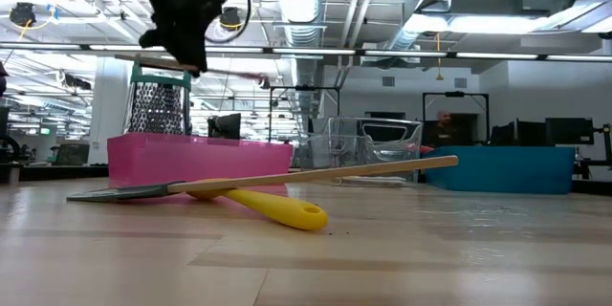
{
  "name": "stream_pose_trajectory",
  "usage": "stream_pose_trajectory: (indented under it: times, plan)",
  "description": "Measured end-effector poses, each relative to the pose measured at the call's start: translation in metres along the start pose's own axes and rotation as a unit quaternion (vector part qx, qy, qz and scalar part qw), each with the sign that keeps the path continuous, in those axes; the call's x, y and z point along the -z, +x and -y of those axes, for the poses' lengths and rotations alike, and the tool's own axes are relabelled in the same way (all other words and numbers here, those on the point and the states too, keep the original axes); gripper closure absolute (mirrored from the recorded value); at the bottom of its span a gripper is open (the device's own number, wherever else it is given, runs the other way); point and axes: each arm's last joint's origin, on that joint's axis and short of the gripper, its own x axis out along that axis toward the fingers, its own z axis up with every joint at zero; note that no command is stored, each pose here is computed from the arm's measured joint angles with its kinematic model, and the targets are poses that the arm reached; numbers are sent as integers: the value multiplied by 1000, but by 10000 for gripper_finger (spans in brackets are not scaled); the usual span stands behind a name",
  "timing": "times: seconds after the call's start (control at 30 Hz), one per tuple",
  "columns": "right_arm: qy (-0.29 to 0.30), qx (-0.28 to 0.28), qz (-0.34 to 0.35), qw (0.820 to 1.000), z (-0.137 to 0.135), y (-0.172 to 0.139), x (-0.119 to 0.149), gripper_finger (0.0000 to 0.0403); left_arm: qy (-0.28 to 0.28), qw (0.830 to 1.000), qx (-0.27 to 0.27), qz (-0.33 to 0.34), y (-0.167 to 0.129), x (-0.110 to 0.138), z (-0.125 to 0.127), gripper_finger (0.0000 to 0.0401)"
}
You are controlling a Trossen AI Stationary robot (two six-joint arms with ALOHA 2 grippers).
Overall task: Pick & Place Kitchen Items
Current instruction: Put the red spatula into the red bin
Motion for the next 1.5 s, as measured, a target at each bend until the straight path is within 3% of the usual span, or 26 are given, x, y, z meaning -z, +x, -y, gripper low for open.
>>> stream_pose_trajectory:
  times: [0.5,0.93,1.2,1.5]
  plan:
    - [-6,0,0,1000,0,0,0,170,15,992,2,-125,38,35,-16,347]
    - [-19,3,-9,1000,1,0,2,170,-13,990,0,-144,53,30,-39,348]
    - [-19,7,-21,1000,1,0,4,170,7,982,-1,-189,76,29,-38,348]
    - [-18,8,-21,1000,2,0,4,170,6,985,4,-174,81,25,-37,347]
